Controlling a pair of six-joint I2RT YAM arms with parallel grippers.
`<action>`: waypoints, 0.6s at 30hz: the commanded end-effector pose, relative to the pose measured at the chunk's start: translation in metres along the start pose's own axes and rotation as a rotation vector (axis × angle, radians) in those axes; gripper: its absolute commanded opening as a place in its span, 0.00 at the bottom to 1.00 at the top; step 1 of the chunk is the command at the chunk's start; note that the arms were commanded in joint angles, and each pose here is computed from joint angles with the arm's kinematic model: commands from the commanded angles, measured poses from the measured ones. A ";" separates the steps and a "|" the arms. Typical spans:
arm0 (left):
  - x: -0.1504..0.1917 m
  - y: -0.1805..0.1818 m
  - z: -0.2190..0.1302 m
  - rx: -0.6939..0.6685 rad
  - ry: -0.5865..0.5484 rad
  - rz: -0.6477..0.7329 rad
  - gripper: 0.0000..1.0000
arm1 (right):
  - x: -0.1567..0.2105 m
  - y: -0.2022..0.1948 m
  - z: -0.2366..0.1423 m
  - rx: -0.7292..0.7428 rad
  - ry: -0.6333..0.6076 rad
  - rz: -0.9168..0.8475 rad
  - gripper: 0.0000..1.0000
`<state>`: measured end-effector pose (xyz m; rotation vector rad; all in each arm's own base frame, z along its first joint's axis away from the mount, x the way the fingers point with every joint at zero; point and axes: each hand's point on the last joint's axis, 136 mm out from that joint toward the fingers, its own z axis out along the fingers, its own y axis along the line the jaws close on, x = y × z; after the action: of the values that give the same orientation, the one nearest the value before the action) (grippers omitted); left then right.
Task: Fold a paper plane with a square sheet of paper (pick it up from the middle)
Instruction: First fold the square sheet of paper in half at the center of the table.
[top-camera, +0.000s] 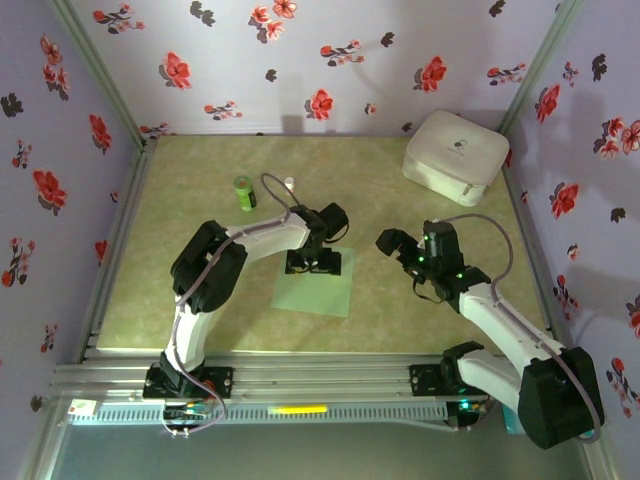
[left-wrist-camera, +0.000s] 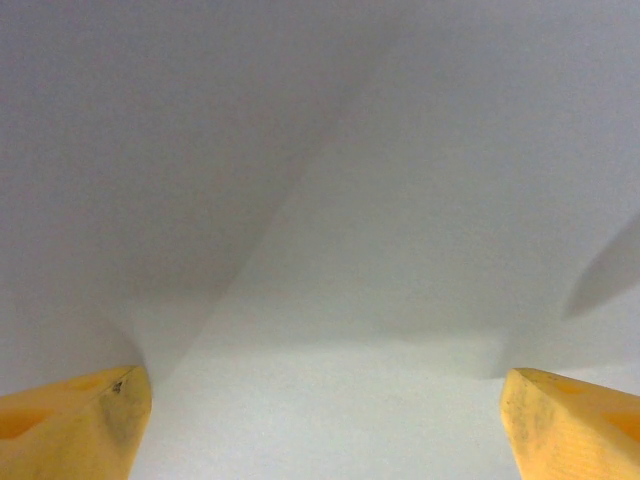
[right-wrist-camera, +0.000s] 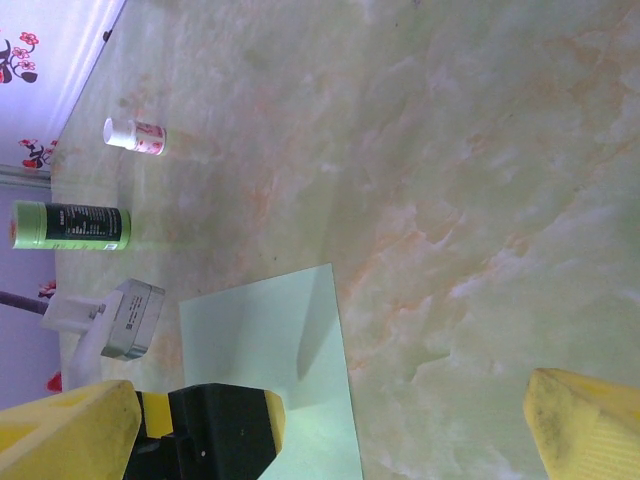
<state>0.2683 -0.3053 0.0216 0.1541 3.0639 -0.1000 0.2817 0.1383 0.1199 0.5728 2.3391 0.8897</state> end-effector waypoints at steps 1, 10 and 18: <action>0.004 0.006 0.003 -0.027 0.036 0.002 0.91 | -0.006 0.005 -0.002 -0.007 -0.011 0.011 0.99; 0.009 0.004 0.017 -0.023 0.059 0.009 0.91 | -0.004 0.004 0.003 -0.009 0.008 0.020 0.99; 0.020 0.015 0.033 -0.060 0.093 0.008 0.91 | -0.002 0.001 0.006 -0.006 0.008 0.030 0.99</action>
<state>0.2670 -0.3037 0.0171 0.1558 3.0724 -0.0855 0.2812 0.1396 0.1108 0.5942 2.3708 0.8880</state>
